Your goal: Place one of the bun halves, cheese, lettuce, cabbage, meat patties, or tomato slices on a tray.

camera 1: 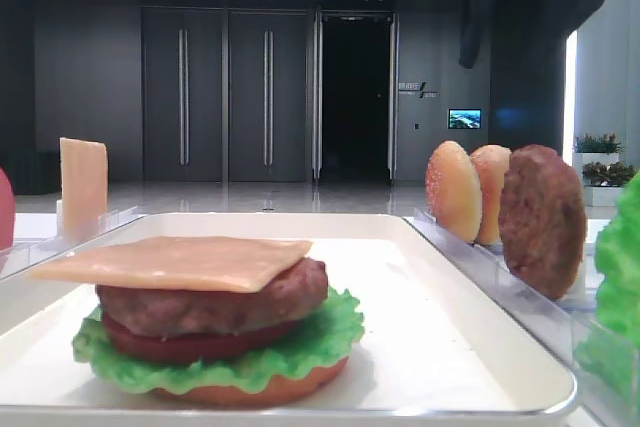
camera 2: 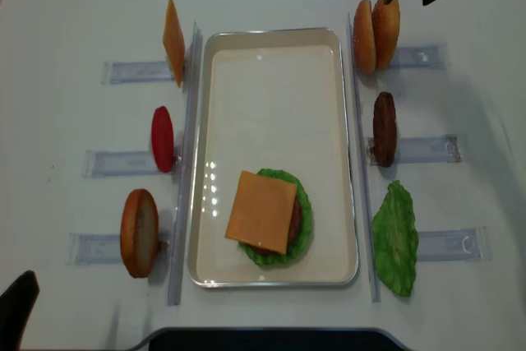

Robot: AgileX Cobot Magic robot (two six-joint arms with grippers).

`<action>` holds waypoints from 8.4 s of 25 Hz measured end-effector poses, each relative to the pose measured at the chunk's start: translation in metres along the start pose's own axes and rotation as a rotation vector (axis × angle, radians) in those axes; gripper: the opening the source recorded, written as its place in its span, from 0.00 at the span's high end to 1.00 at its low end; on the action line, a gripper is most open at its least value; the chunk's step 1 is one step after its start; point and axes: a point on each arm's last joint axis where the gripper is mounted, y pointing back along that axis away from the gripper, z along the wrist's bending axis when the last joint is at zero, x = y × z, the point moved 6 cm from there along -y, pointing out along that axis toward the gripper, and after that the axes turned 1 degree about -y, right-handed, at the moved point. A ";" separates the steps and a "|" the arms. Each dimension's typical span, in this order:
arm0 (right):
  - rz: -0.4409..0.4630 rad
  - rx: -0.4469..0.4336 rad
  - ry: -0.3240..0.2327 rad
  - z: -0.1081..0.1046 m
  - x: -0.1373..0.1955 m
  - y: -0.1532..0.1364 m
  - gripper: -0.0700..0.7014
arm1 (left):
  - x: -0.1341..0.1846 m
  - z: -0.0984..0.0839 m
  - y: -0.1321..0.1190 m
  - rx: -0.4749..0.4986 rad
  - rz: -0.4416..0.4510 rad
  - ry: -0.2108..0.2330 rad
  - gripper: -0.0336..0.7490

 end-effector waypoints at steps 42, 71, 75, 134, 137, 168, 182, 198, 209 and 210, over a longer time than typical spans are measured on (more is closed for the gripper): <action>0.032 -0.086 -0.032 0.029 -0.001 -0.070 0.33 | 0.000 0.000 0.000 0.000 0.000 0.000 0.43; 0.034 -0.033 0.001 0.020 -0.002 -0.096 0.61 | 0.000 0.000 0.000 0.000 0.000 0.000 0.43; 0.034 -0.035 0.000 0.020 -0.002 -0.096 0.61 | 0.000 0.000 0.000 0.000 0.000 0.000 0.43; 0.059 -0.798 0.105 0.135 0.183 0.025 0.63 | 0.000 0.000 0.000 0.000 0.000 0.000 0.43; 0.081 -0.787 0.102 0.135 0.184 0.010 0.63 | 0.000 0.000 0.000 0.000 0.000 0.000 0.43; 0.157 -0.904 0.079 0.153 0.189 -0.034 0.63 | 0.000 0.000 0.000 0.000 0.000 0.000 0.43; 0.173 -0.814 0.106 0.143 0.193 -0.044 0.35 | 0.000 0.000 0.000 0.000 0.000 0.000 0.43; 0.132 -0.693 0.191 0.129 0.191 -0.045 0.19 | 0.000 0.000 0.000 0.000 0.000 0.000 0.43; 0.054 -0.587 0.276 0.110 0.184 -0.019 0.19 | 0.000 0.000 0.000 0.000 0.000 0.000 0.43; 0.039 -0.581 0.272 0.107 0.181 -0.014 0.19 | 0.000 0.000 0.000 0.000 0.000 0.000 0.43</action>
